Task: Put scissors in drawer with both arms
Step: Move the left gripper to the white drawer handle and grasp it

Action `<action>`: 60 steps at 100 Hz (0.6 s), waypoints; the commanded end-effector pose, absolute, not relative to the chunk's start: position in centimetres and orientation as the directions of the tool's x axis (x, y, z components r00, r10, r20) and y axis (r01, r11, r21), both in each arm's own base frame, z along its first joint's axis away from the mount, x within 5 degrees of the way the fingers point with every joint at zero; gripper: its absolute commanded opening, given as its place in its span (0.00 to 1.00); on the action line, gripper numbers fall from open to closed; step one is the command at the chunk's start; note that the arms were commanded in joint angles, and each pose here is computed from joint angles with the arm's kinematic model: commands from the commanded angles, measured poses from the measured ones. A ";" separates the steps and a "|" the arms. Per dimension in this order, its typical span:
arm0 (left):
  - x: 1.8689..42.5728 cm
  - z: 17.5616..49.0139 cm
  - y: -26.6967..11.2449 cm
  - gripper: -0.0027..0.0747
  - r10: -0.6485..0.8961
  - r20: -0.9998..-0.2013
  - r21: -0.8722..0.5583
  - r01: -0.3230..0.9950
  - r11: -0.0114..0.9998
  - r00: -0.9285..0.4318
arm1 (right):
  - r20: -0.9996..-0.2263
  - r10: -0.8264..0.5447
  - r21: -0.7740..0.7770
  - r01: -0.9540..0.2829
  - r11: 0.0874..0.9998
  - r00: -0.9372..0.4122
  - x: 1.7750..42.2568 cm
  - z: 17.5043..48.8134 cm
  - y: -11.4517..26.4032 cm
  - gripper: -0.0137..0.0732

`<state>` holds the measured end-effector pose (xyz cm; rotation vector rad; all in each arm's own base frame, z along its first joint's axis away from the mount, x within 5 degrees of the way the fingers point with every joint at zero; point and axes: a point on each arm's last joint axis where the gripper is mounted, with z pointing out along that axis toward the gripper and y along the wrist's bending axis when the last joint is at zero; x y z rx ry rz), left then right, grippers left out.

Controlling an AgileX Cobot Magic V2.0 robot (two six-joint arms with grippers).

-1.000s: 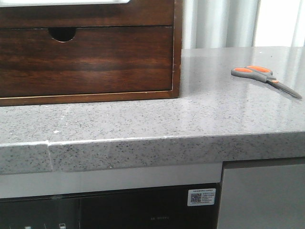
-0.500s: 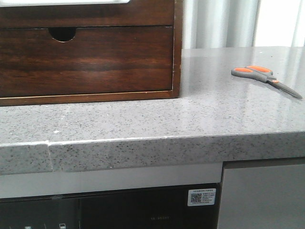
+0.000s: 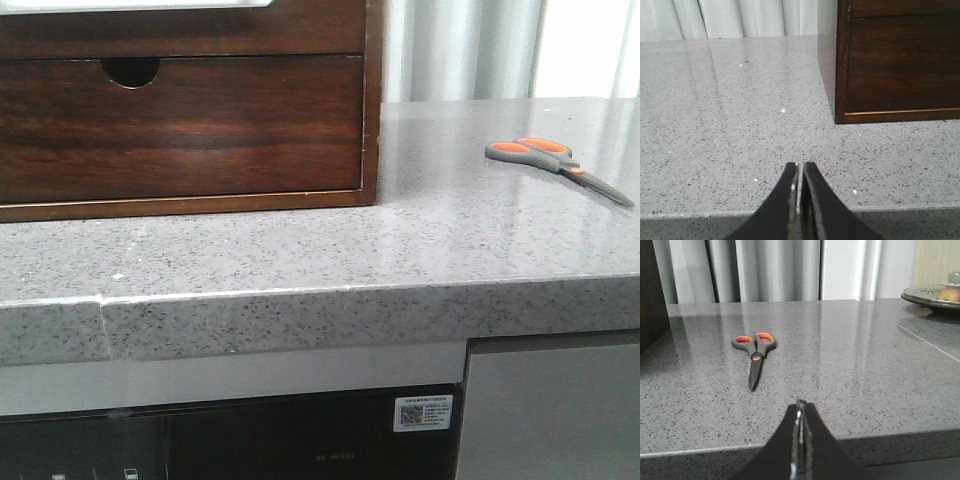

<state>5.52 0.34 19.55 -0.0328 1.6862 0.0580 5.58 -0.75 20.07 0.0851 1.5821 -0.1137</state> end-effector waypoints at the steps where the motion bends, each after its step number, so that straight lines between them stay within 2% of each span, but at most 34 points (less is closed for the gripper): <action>1: 5.4 19.8 0.3 0.01 0.018 -1.000 0.019 -0.060 0.998 -0.020 | -0.998 -0.036 -0.029 0.125 0.992 0.048 5.5 19.8 -0.7 0.08; 12: 5.4 20.0 0.3 0.01 0.006 -1.000 0.006 -0.059 0.998 0.000 | -0.998 -0.033 -0.027 0.125 0.992 0.048 5.5 19.8 -0.7 0.08; 18: 5.4 20.4 0.3 0.01 0.002 -1.000 0.000 -0.058 0.998 0.030 | -0.998 0.011 0.018 0.122 0.992 0.054 5.5 19.9 -0.7 0.08; 30: 5.2 21.6 0.3 0.01 0.004 -0.998 0.000 -0.058 0.998 0.064 | -0.999 0.038 0.039 0.121 0.992 0.008 5.5 20.3 -0.7 0.08; 43: 4.9 23.7 0.3 0.01 -0.010 -0.996 -0.015 -0.055 0.998 0.092 | -0.999 0.038 0.037 0.096 0.995 -0.009 5.8 21.7 -0.6 0.08; 60: 5.1 26.6 0.3 0.01 0.005 -0.996 0.000 -0.058 0.998 0.089 | -0.995 0.032 0.024 0.077 0.997 -0.099 6.5 23.9 -0.5 0.08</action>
